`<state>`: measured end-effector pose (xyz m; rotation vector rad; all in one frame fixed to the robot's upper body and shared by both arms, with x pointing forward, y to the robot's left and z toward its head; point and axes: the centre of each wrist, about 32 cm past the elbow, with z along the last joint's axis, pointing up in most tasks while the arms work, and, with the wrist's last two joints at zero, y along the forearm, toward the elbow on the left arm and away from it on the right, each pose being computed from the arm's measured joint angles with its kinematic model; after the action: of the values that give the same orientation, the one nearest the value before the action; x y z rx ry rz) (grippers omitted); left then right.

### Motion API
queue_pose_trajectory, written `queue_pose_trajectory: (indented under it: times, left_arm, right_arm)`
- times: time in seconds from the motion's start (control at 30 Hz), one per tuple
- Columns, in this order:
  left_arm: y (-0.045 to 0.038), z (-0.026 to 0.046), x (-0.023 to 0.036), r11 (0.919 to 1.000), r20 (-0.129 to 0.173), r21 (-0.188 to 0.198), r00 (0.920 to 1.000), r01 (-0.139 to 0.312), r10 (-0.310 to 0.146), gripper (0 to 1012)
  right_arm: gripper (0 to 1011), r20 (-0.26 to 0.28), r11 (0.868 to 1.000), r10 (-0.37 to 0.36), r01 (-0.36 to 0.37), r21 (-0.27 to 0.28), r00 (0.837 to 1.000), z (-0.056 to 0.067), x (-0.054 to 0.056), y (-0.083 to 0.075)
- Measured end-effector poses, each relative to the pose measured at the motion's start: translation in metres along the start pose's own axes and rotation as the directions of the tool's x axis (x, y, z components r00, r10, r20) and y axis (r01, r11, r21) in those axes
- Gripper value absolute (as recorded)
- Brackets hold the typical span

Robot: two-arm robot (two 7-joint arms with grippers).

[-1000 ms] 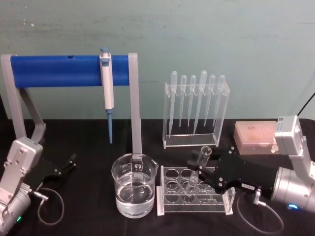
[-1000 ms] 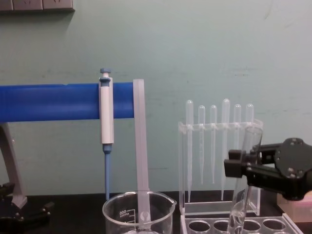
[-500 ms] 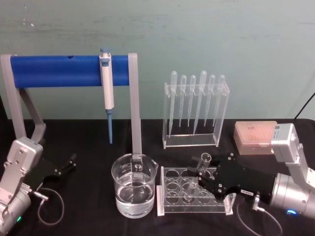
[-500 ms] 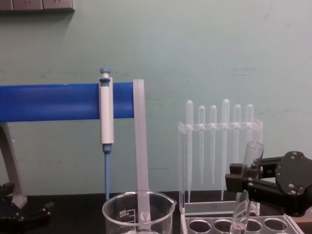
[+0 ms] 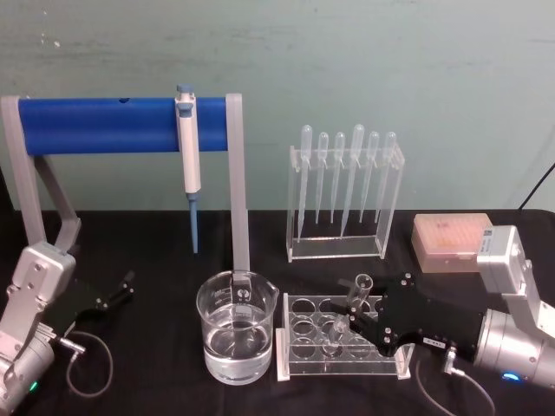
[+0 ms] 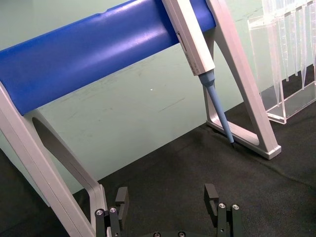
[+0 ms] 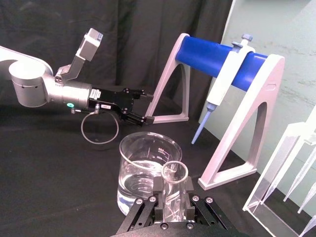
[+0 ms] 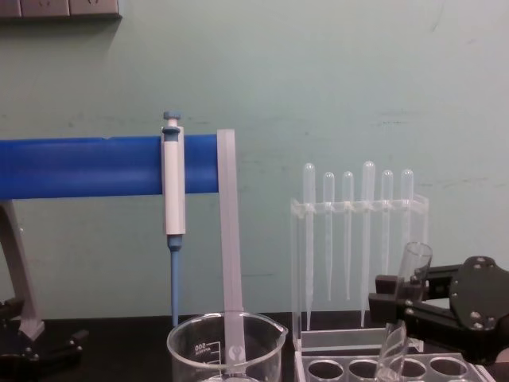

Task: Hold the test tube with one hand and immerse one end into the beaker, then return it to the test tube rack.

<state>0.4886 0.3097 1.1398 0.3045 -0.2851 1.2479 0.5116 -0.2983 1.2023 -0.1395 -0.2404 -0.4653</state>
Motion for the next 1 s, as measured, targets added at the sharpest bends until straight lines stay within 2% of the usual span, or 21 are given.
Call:
queue_pose_trajectory:
  times: [0.43,0.83,0.9,1.0]
  left_arm:
    - [0.0,0.0,0.0,1.0,0.0,0.0,1.0,0.0,0.0,1000]
    - [0.0,0.0,0.0,1.0,0.0,0.0,1.0,0.0,0.0,1000]
    - [0.0,0.0,0.0,1.0,0.0,0.0,1.0,0.0,0.0,1000]
    - [0.0,0.0,0.0,1.0,0.0,0.0,1.0,0.0,0.0,1000]
  right_arm:
    - [225,-0.004,1.0,-0.003,0.003,-0.009,1.0,-0.0073,-0.0017,-0.0008]
    - [227,-0.003,1.0,-0.004,0.004,-0.013,1.0,-0.0075,-0.0022,-0.0015]
    - [241,-0.003,1.0,-0.004,0.004,-0.013,1.0,-0.0074,-0.0022,-0.0015]
    - [334,-0.003,1.0,-0.004,0.004,-0.012,1.0,-0.0073,-0.0021,-0.0015]
